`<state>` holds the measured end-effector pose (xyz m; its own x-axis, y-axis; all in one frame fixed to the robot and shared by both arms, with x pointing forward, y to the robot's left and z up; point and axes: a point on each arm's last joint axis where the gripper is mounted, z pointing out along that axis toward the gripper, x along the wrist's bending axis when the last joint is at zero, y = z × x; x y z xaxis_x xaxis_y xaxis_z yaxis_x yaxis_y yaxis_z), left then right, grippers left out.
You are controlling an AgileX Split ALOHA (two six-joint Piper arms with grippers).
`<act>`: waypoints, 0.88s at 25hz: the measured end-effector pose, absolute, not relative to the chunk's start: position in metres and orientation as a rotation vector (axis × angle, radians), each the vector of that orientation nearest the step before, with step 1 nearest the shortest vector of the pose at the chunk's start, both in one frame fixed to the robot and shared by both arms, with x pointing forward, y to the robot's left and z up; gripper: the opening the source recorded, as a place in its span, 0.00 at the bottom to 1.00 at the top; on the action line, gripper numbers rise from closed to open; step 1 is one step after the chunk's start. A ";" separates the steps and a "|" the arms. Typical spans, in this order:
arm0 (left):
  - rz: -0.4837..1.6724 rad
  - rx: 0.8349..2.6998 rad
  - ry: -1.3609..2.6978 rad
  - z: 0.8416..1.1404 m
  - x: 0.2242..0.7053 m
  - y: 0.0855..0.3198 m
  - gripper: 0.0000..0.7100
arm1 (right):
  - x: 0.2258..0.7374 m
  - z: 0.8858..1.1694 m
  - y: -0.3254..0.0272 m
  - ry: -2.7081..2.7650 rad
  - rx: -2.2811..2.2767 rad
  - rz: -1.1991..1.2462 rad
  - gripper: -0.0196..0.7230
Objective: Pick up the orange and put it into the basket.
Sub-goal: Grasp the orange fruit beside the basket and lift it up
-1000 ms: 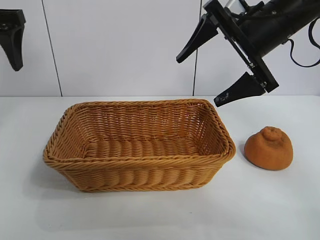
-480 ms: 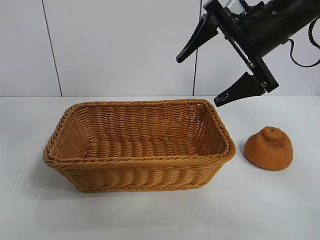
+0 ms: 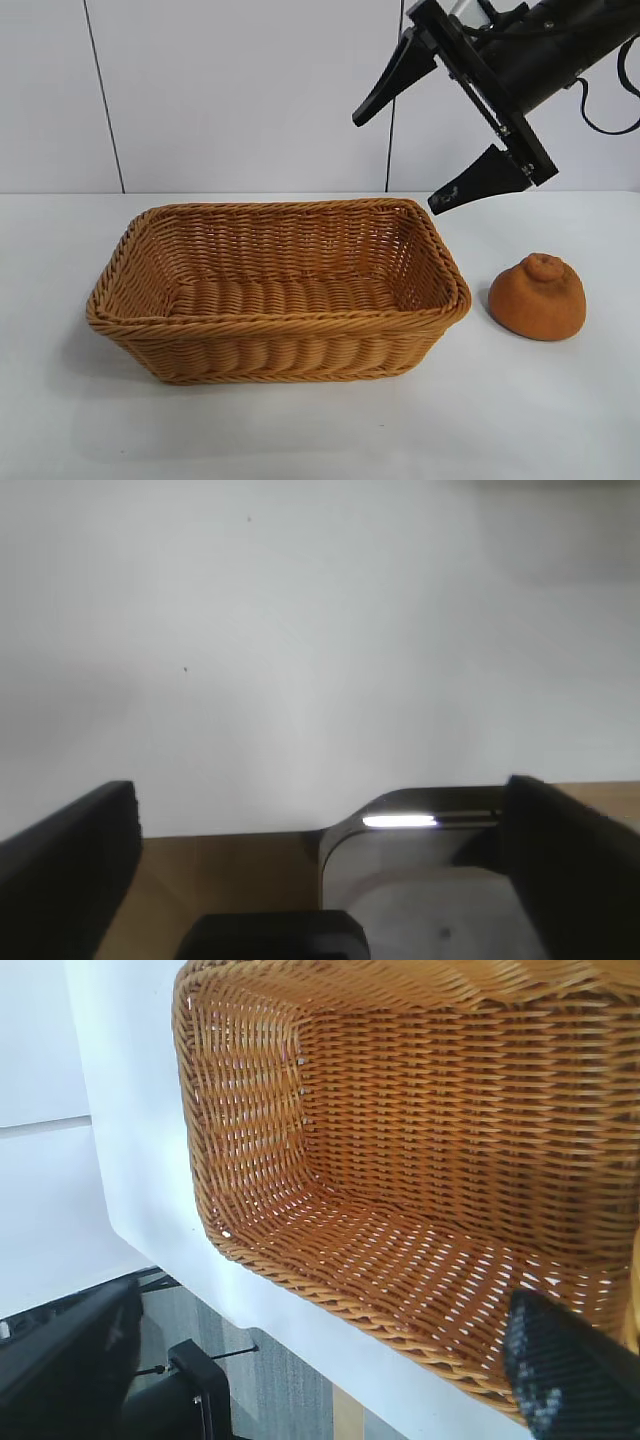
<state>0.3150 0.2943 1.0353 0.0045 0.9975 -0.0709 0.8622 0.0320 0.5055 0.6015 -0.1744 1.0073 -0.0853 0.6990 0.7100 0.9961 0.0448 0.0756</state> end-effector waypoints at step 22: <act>0.819 1.559 1.549 1.053 0.240 0.297 0.98 | 0.626 1.037 -0.235 -2.319 -2.105 -0.322 0.94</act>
